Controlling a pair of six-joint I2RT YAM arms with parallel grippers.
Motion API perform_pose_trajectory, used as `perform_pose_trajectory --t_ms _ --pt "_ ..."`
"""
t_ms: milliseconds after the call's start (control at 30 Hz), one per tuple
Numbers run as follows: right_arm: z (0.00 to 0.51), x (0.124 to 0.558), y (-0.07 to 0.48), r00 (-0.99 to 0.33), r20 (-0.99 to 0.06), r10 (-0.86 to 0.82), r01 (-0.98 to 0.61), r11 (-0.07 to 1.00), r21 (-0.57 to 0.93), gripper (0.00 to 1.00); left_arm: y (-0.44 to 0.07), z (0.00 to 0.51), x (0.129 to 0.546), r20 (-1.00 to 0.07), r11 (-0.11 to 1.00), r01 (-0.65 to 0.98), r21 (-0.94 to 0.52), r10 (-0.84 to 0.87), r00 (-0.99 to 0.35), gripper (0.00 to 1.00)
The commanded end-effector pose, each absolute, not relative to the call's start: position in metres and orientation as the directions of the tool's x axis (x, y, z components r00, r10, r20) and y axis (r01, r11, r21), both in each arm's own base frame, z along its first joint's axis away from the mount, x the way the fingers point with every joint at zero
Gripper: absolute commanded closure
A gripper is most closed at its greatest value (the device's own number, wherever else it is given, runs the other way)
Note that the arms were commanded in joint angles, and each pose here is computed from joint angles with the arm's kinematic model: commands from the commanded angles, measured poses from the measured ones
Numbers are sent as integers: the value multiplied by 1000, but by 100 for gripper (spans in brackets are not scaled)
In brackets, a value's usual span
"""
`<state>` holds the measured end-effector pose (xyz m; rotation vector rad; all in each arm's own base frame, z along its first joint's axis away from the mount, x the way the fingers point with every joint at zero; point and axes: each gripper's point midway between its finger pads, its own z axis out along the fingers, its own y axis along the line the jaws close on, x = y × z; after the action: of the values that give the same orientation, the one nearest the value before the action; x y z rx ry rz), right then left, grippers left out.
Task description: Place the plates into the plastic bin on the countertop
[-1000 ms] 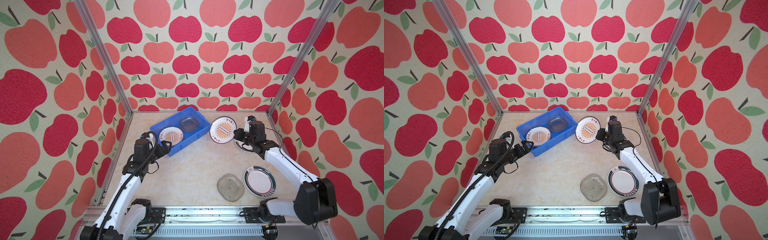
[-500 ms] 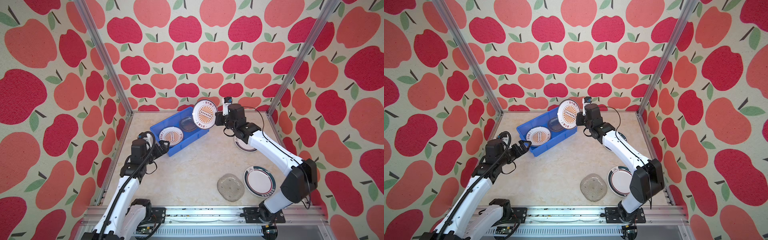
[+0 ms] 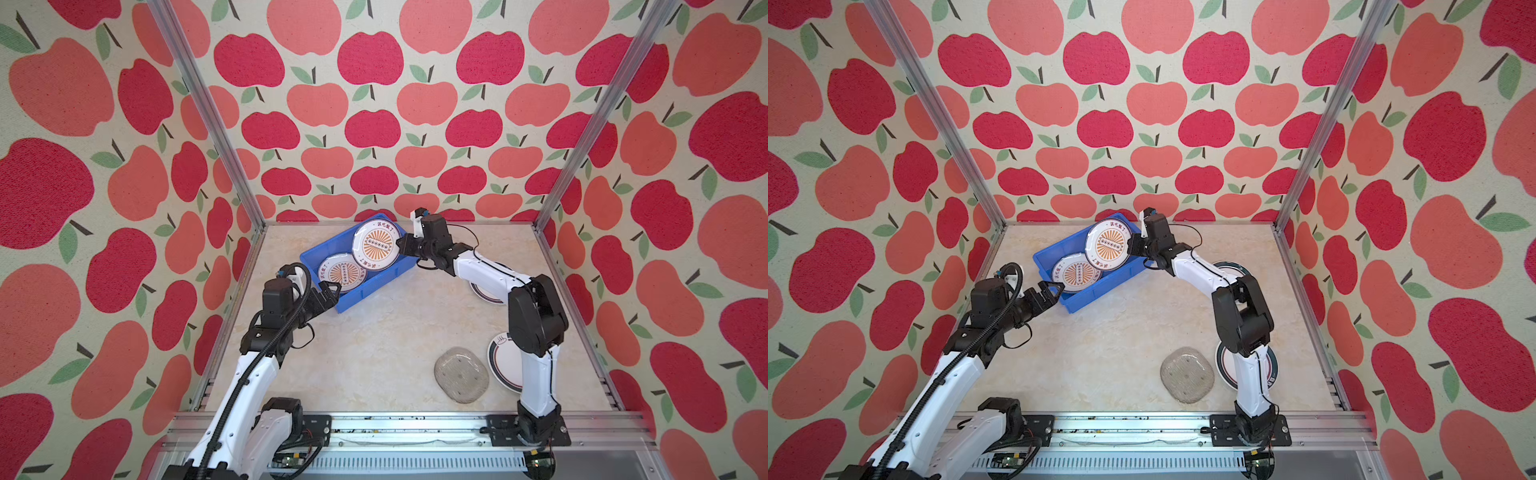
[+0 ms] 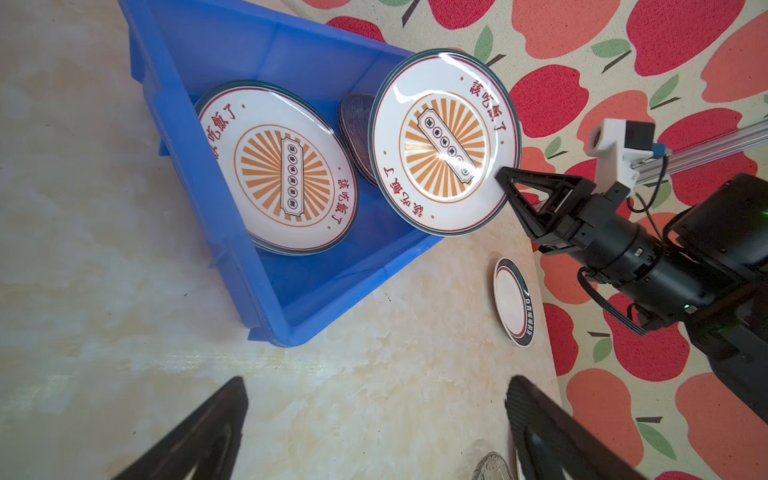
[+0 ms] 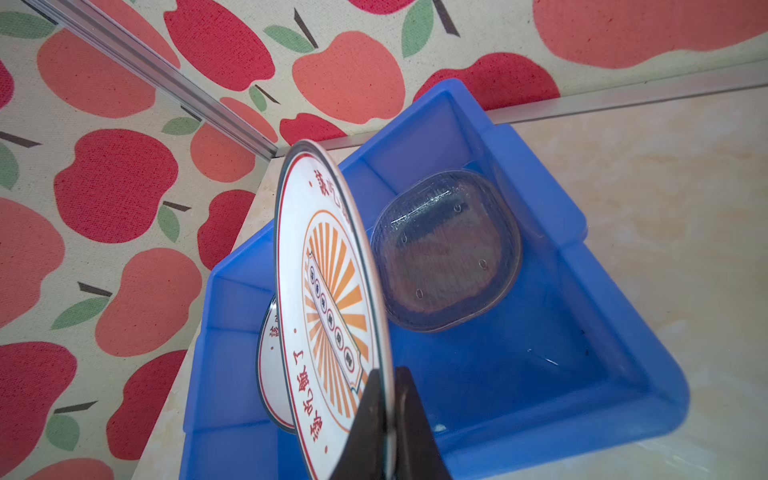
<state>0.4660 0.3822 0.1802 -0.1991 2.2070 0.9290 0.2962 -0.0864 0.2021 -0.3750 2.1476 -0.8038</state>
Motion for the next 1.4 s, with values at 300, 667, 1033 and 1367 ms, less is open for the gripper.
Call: perform_pose_trajectory --t_ms 300,667,1033,1367 --pt "167 461 456 -815 -564 135 -408 557 723 100 -85 196 296 -577 747 -5 -665 -518 -632 1" --pt "131 445 497 -861 -508 39 -401 563 722 100 -80 191 291 -573 755 -27 -655 -520 -633 1" --pt "135 432 489 -859 -511 5 -414 580 701 100 -80 190 291 -574 756 -28 -654 -521 -631 1" --pt "166 429 476 -855 -518 21 -425 542 725 100 -78 189 297 -575 756 -29 -654 -522 -630 1"
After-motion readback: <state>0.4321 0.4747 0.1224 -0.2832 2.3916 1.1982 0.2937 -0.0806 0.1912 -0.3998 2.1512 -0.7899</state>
